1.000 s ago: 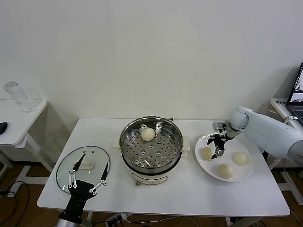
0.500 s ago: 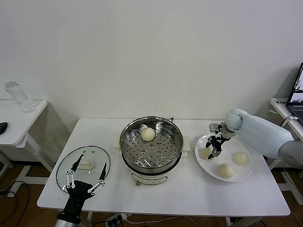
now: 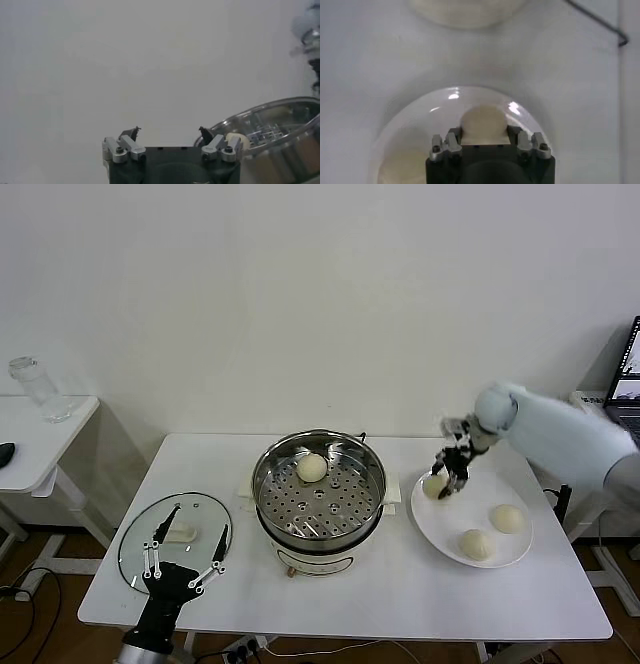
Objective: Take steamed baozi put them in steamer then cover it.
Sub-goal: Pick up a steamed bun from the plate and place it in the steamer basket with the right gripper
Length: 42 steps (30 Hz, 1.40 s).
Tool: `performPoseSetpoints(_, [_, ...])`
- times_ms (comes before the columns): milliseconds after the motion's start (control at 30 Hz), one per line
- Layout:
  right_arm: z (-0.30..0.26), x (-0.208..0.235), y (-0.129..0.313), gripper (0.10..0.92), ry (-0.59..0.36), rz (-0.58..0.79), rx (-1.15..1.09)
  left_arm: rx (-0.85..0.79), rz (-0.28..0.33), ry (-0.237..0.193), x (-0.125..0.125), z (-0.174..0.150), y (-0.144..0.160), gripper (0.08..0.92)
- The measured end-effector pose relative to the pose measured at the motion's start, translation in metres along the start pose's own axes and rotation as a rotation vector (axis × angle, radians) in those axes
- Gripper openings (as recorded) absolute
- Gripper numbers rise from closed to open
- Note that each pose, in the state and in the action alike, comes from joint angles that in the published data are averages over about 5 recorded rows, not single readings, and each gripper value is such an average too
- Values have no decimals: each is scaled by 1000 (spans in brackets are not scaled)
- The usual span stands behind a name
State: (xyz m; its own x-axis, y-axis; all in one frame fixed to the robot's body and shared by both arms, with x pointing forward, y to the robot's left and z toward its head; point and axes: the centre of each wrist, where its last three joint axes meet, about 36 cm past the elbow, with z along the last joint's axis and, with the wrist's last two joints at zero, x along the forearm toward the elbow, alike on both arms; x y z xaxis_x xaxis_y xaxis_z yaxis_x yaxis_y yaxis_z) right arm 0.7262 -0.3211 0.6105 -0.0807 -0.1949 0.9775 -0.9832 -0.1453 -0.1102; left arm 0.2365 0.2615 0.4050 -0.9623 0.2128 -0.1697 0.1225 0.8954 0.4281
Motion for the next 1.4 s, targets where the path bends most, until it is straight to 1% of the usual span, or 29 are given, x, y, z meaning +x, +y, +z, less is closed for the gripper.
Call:
performPoseSetpoints(200, [-66,56,-16,641,-13,3,87,6,8,-13,-4,-1,-2,823])
performPoseSetpoints(300, [-103,68,-18,639,-31,-10,123,8,7,-13,-6,1,-1,823])
performPoseSetpoints(433, [-152,68,-17,637,-55,-34,161,11,4,-9,-8,3,-1,823])
performPoseSetpoints(667, [-233,50,-14,636,-68,-62,220,21,2,-16,-11,1,-4,823])
performPoseSetpoints(933, [-304,14,-6,628,-33,-80,276,31,-5,-19,-13,2,-6,823])
performPoseSetpoints(1167, [-341,-18,4,628,-8,-88,308,26,-13,-21,-14,2,-4,823])
performPoseSetpoints(1400, [-361,-42,11,628,5,-96,330,22,-28,-20,-14,2,-2,823])
